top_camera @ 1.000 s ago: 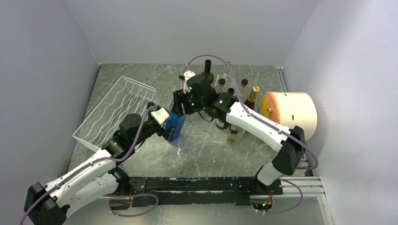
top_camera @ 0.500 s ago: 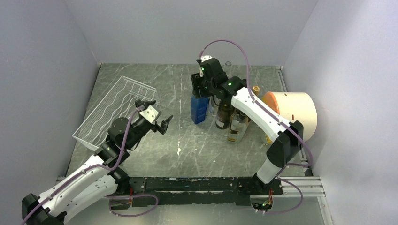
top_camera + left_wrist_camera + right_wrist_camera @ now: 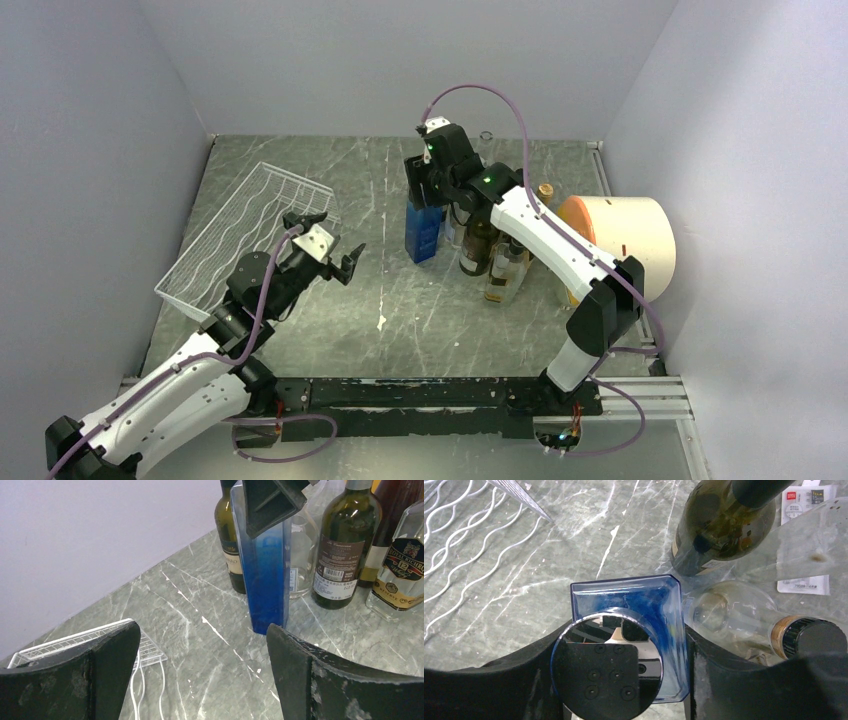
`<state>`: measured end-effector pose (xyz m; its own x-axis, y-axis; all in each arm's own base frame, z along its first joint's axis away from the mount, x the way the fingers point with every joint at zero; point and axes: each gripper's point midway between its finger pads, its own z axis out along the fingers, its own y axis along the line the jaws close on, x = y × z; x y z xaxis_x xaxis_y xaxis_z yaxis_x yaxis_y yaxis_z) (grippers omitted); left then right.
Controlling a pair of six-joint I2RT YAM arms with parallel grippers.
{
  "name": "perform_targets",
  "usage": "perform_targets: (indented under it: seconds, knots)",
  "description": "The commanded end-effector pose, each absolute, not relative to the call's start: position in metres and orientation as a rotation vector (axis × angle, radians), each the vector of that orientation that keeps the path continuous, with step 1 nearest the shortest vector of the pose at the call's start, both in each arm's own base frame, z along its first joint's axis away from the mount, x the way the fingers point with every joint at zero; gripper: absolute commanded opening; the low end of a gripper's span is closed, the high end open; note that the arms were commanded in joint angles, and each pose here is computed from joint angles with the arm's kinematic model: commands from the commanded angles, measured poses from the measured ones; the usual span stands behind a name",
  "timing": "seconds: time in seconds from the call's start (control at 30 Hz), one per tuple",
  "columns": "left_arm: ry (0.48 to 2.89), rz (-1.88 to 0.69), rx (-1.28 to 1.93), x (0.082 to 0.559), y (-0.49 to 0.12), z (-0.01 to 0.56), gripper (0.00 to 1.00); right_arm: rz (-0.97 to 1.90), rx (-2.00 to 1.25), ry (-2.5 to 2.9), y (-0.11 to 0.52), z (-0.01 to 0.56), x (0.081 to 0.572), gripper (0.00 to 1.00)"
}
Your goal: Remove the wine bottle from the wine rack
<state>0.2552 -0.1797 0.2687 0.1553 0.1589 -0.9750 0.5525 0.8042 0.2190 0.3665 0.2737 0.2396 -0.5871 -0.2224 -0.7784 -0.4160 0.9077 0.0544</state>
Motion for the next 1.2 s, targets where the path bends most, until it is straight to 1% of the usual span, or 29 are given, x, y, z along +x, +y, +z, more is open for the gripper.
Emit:
perform_targets:
  seconds: [0.0, 0.2, 0.37, 0.5, 0.67, 0.8, 0.97, 1.07, 1.17]
  knots:
    - [1.369, -0.307, 0.578, 0.259, -0.176, 0.287, 0.99, 0.341, -0.434, 2.103, 0.284, 0.275, 0.379, 0.73]
    - [1.369, -0.293, 0.564, 0.26, -0.172, 0.288, 0.99, 0.35, -0.444, 2.097, 0.286, 0.28, 0.38, 0.79]
    - [1.365, -0.291, 0.562, 0.26, -0.171, 0.29, 0.99, 0.376, -0.452, 2.073, 0.286, 0.296, 0.376, 0.9]
    - [1.393, -0.289, 0.521, 0.262, -0.166, 0.294, 0.99, 0.424, -0.485, 2.031, 0.288, 0.32, 0.367, 1.0]
    - [1.495, -0.29, 0.422, 0.277, -0.156, 0.301, 0.99, 0.403, -0.493, 1.941, 0.27, 0.362, 0.355, 1.0]
    - [1.51, -0.296, 0.309, 0.296, -0.131, 0.32, 0.99, 0.298, -0.418, 1.877, 0.234, 0.386, 0.349, 1.0]
    - [1.474, -0.242, 0.079, 0.31, -0.079, 0.366, 0.99, 0.223, -0.214, 1.789, 0.171, 0.412, 0.334, 1.0]
    - [1.402, -0.213, -0.039, 0.307, -0.05, 0.404, 0.99, 0.189, -0.075, 1.697, 0.128, 0.429, 0.314, 1.0]
    - [1.348, -0.207, -0.077, 0.301, -0.036, 0.437, 0.99, 0.169, 0.014, 1.611, 0.096, 0.437, 0.287, 1.0]
